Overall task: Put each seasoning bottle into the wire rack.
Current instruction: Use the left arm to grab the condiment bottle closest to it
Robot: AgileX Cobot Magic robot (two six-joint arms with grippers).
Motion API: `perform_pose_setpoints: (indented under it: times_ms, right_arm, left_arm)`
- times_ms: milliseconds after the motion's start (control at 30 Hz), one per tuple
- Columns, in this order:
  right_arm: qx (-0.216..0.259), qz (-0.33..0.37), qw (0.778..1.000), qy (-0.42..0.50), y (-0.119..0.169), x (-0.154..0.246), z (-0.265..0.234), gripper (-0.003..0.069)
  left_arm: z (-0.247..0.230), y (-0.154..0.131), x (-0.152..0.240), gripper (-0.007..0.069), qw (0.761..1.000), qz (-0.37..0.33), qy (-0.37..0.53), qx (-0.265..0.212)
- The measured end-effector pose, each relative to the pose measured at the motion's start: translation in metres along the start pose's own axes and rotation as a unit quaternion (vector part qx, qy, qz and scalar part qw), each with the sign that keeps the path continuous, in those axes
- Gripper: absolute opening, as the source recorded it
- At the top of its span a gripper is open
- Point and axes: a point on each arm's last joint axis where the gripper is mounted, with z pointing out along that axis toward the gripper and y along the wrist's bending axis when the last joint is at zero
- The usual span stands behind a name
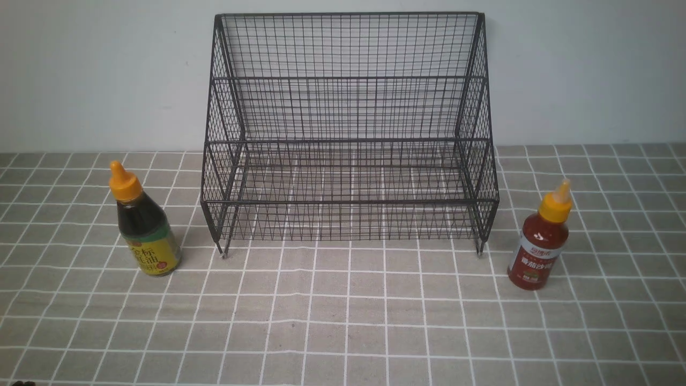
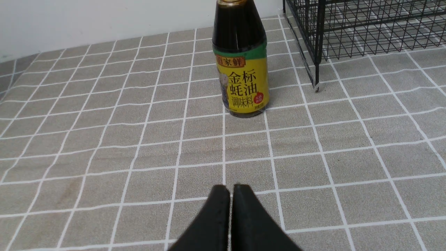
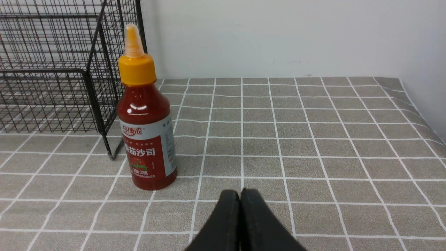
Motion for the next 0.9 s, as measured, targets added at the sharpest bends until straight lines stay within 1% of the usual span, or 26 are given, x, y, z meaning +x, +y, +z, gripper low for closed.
perform_pose_setpoints:
  times_ms: [667,800,900]
  right_arm:
    - [0.0,0.0,1.0,0.0,0.0,0.0,0.0,-0.0013]
    - [0.0,0.0,1.0,0.0,0.0,0.0,0.0,-0.0013]
    - [0.0,0.0,1.0,0.0,0.0,0.0,0.0,-0.0013]
  left_arm:
    - [0.0,0.0,0.0,-0.0007,1.0,0.001,0.0,0.0]
    - [0.0,0.0008,0.0,-0.0007,1.0,0.016,0.0,-0.005]
    - [0.0,0.0006,-0.0037,-0.0007,1.0,0.004,-0.022,-0.004]
